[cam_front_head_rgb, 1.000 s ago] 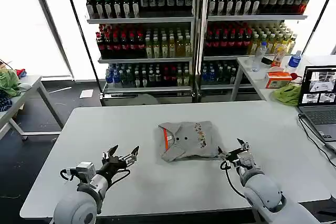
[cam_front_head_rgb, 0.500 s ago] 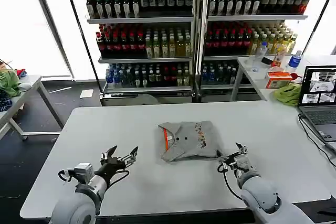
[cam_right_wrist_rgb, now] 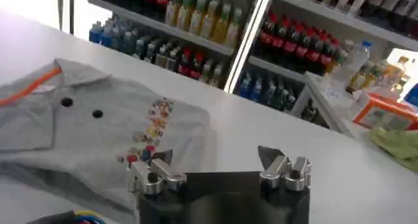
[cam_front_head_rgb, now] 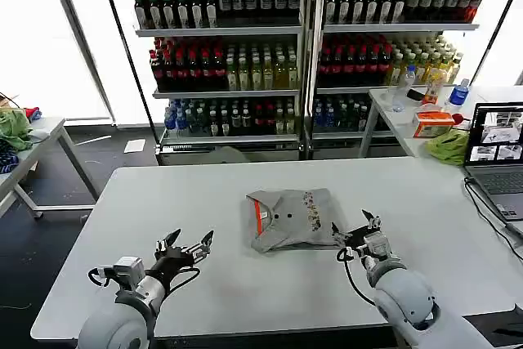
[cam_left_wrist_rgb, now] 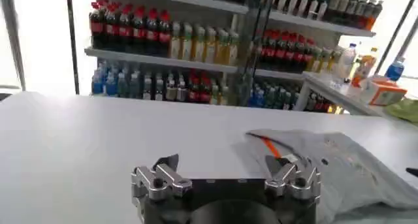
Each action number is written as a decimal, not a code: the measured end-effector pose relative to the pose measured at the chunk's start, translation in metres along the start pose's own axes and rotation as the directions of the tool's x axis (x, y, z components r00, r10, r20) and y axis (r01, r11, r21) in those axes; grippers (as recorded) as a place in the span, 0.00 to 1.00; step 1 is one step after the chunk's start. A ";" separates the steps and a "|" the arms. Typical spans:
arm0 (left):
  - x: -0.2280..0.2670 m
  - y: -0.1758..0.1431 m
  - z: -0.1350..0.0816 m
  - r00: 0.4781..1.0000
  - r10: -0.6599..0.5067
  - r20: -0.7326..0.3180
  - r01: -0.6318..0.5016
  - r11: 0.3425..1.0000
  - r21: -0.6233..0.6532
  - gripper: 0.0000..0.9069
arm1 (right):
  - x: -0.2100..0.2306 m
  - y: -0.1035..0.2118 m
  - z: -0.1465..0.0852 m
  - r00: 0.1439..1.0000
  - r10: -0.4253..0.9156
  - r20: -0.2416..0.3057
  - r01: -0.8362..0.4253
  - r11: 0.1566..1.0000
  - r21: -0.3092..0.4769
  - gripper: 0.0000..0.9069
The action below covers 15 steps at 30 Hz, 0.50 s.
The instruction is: Fold and organize the clothes.
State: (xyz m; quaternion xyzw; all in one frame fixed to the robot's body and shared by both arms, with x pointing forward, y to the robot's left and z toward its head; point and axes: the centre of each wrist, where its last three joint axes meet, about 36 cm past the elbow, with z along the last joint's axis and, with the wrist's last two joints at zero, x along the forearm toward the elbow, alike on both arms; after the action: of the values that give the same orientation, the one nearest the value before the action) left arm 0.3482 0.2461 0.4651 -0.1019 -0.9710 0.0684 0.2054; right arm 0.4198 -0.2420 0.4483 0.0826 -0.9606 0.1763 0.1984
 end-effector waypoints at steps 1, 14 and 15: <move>0.000 0.000 0.000 1.000 0.000 0.000 0.000 1.000 0.000 1.00 | 0.000 0.002 -0.002 1.000 -0.007 0.005 0.007 1.000 -0.002 1.00; 0.005 0.003 0.000 1.000 -0.009 -0.001 0.009 1.000 0.002 1.00 | -0.004 0.036 -0.003 0.995 -0.104 0.005 0.104 0.994 -0.015 1.00; 0.005 0.002 0.000 1.000 -0.007 -0.002 0.008 1.000 0.004 1.00 | -0.004 0.039 -0.001 0.994 -0.112 -0.001 0.112 0.994 -0.015 1.00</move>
State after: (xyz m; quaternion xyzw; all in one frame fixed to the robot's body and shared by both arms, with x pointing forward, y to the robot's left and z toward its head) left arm 0.3441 0.2489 0.4663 -0.0979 -0.9710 0.0697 0.2066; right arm 0.4147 -0.2052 0.4355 0.1349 -0.9556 0.1577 0.2093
